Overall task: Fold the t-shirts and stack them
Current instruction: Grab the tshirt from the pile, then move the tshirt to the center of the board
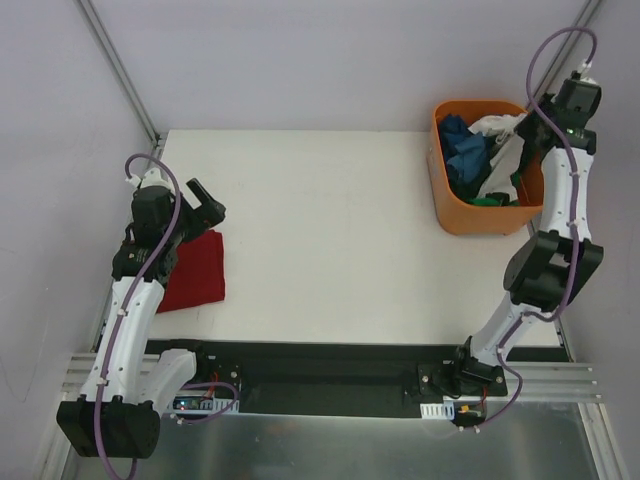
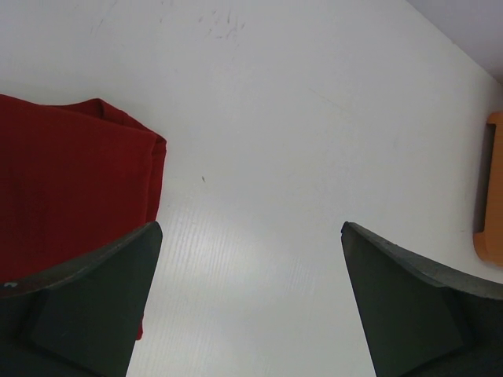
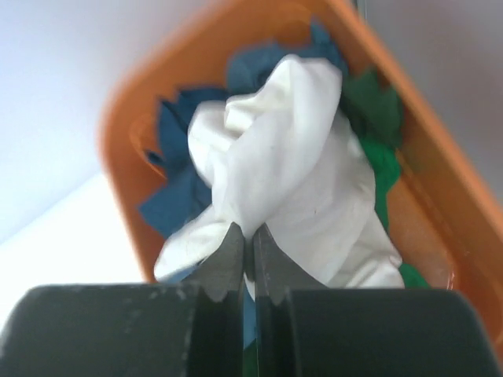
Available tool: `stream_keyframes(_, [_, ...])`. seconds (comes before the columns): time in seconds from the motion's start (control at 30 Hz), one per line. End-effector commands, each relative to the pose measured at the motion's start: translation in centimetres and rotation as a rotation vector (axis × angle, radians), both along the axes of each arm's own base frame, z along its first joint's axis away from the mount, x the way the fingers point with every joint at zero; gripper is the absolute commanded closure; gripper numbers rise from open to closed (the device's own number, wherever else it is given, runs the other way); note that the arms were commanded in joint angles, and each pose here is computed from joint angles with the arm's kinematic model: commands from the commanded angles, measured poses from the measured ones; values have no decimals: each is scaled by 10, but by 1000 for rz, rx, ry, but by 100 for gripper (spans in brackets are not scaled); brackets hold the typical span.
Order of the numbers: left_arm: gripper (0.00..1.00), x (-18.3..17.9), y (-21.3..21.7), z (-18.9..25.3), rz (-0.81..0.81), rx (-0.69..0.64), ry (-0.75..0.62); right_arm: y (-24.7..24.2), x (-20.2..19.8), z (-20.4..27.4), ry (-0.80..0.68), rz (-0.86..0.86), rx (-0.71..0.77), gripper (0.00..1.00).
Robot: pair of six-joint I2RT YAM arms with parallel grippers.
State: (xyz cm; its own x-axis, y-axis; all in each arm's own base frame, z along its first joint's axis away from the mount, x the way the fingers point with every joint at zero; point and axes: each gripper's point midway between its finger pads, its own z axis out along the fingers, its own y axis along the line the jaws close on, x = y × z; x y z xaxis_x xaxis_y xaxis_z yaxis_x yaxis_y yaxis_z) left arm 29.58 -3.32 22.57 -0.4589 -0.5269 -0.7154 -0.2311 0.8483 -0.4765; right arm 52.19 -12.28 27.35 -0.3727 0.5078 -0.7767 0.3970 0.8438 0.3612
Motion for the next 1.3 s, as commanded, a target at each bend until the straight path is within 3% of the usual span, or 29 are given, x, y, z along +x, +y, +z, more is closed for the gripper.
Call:
stream_keyframes(0.0, [1, 1, 3, 21, 9, 7, -80, 0, -52, 238, -589, -49, -249, 99])
stream_keyframes(0.2, [1, -4, 0, 28, -7, -3, -106, -5, -125, 366, -900, -209, -363, 99])
stream_keyframes(0.43, [1, -6, -4, 33, -23, -16, -121, 19, -184, 441, -1165, -190, -362, 99])
stream_keyframes(0.57, [1, -7, -8, 33, -38, -29, -121, 29, -184, 440, -1159, -138, -340, 99])
stream_keyframes(0.7, [1, -8, -9, 39, -43, -37, -137, 64, -182, 435, -1145, 40, -223, 99])
stream_keyframes(1.07, [1, -18, -21, 48, -90, -89, -168, 232, -257, 422, -1127, 727, 150, 99])
stream_keyframes(1.27, [1, -33, -32, 58, -141, -128, -209, 288, -269, 387, -1039, 914, 246, 99])
